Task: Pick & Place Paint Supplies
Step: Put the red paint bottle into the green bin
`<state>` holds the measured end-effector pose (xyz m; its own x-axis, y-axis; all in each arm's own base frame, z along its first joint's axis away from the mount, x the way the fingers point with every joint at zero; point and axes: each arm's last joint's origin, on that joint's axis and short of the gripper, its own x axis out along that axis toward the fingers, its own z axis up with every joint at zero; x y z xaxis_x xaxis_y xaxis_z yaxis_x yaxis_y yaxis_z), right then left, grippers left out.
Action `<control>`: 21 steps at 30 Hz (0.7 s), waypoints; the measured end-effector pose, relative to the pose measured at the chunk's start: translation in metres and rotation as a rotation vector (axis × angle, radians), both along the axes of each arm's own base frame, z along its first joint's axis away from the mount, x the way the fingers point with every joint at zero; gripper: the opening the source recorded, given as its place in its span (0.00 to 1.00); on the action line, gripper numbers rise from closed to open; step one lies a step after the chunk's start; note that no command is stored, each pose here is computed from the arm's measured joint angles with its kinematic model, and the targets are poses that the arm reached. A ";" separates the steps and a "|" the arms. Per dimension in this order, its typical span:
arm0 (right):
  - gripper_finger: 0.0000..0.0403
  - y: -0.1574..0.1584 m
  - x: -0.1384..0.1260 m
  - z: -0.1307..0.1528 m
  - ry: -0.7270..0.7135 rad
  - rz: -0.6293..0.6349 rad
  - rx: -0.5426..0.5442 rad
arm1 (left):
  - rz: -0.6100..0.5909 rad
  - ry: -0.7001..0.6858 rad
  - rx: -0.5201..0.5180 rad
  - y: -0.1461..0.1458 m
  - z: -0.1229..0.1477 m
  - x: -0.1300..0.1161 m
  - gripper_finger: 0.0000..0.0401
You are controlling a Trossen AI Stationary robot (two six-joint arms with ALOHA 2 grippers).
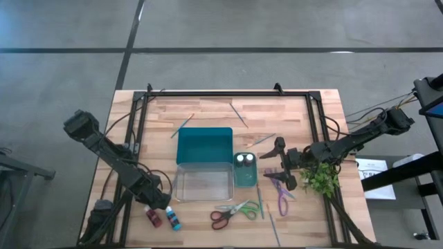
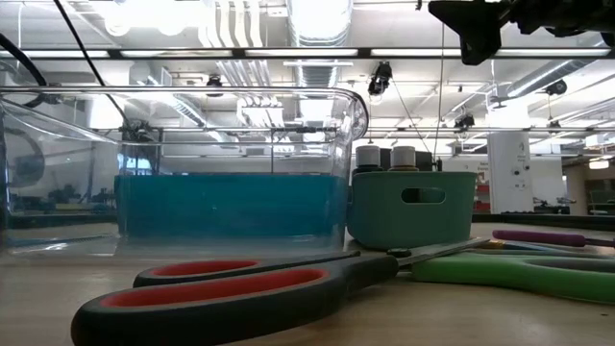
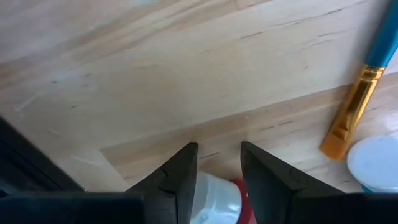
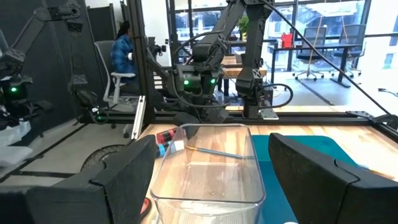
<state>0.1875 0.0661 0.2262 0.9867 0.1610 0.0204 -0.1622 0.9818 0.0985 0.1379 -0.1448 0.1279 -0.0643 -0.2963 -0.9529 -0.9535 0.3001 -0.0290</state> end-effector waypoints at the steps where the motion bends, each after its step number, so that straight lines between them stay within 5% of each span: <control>1: 0.77 0.000 0.000 0.000 0.003 0.000 -0.001 | -0.003 -0.001 0.002 0.000 0.000 0.000 0.33; 14: 0.77 0.000 0.000 -0.001 0.012 0.008 -0.002 | -0.048 -0.055 0.105 0.013 0.007 -0.006 0.33; 21: 0.77 0.000 0.000 -0.001 0.012 0.008 0.011 | -0.045 -0.098 0.009 0.014 0.025 -0.008 0.33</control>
